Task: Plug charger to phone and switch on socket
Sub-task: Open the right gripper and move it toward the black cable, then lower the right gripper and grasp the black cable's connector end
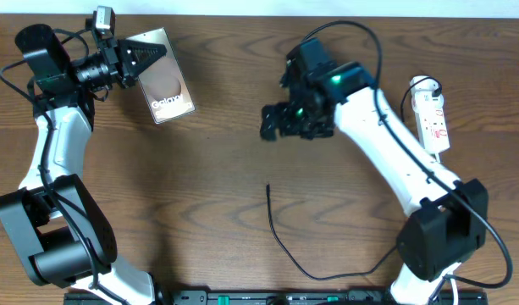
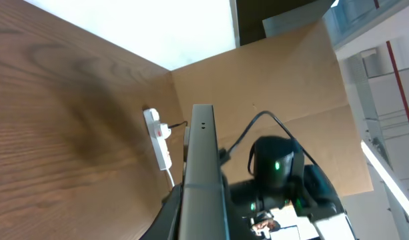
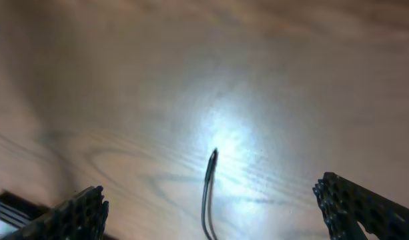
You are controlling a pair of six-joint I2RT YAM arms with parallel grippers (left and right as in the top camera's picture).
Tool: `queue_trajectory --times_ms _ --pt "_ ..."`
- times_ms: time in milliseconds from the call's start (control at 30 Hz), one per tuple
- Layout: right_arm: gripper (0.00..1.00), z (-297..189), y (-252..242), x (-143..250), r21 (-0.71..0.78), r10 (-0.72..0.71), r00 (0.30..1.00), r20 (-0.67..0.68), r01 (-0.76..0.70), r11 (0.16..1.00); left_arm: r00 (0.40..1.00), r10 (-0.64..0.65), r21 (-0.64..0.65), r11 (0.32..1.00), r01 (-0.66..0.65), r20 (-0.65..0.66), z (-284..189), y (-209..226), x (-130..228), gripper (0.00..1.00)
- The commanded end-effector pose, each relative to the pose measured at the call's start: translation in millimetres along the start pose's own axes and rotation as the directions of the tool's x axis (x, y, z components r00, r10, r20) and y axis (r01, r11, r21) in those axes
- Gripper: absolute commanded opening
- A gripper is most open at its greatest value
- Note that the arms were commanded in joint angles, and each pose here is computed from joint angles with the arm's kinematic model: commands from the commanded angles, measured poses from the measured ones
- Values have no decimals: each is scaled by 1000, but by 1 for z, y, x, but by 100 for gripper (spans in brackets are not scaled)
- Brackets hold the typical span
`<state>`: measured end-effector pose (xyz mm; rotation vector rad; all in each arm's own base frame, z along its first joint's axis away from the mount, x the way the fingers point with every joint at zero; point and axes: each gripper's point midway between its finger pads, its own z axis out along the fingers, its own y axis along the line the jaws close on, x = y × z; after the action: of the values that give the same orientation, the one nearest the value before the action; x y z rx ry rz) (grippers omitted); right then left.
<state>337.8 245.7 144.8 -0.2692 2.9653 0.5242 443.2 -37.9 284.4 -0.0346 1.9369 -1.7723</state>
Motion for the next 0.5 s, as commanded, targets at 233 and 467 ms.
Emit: queue_trajectory --times_ms 233,467 --pt "99 71 -19 79 268 143 982 -127 -105 958 997 71 17 997 -70 -19 -2 -9 1 8" --pt "99 100 -25 113 289 186 968 -169 -132 948 997 74 16 997 -73 -17 -2 -9 1 7"
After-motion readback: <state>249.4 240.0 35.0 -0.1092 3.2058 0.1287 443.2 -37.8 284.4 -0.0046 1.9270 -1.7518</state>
